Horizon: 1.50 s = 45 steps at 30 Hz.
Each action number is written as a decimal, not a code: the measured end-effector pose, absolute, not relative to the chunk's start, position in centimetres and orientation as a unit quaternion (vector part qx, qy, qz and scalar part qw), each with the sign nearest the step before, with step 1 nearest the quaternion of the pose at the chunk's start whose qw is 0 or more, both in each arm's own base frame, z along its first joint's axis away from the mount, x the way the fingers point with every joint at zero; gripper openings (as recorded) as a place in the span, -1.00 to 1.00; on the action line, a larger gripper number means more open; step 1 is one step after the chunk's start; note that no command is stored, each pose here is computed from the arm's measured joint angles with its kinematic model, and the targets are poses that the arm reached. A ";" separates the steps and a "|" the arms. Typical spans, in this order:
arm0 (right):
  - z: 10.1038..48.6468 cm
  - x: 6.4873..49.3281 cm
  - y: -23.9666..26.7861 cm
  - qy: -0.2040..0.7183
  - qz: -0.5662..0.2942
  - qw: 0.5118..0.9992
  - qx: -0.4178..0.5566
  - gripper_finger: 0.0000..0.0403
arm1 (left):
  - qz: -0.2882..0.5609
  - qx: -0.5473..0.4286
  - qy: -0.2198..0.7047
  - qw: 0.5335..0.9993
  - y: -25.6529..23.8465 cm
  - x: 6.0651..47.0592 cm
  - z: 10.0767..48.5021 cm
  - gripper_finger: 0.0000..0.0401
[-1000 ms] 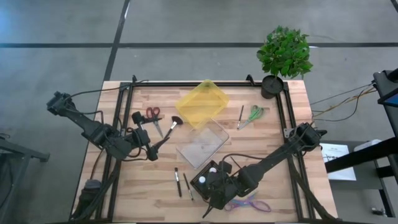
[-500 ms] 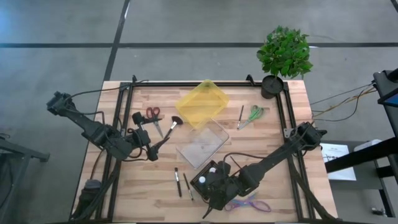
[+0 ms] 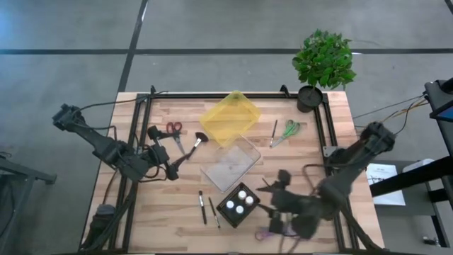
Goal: Pick & Place Paint Supplies
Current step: Put the black scissors into the yellow transparent bin
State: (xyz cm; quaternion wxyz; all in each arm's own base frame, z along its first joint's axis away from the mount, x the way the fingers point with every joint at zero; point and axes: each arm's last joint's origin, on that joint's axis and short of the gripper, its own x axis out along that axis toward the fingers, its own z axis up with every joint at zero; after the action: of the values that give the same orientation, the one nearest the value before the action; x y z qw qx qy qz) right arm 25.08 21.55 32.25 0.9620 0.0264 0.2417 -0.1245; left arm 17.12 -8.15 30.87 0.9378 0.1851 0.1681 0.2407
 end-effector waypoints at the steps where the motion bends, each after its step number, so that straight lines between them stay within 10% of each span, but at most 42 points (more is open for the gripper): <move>1: 32.3 24.3 21.5 0.234 -0.126 0.964 0.022 0.03 | 0.242 0.184 0.167 0.938 -8.0 16.9 30.7 0.92; 18: 27.0 20.3 19.6 0.167 -0.101 0.981 0.014 0.03 | 0.189 0.137 0.149 0.961 -6.0 13.7 25.2 0.92; 27: 27.8 20.3 19.9 0.164 -0.071 0.984 -0.019 0.03 | 0.285 0.149 0.164 0.932 -3.7 14.0 28.5 0.91; 45: 27.4 19.6 20.6 0.167 -0.044 0.985 -0.018 0.03 | 0.429 -0.227 0.314 0.816 11.5 15.1 28.3 0.46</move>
State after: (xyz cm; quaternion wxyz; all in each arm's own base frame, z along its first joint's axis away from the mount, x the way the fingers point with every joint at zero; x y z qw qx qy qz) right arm 19.55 20.62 27.44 0.9848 -0.0180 0.1671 -0.0445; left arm 15.10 11.49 28.32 0.8161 -0.2265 0.3140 0.4291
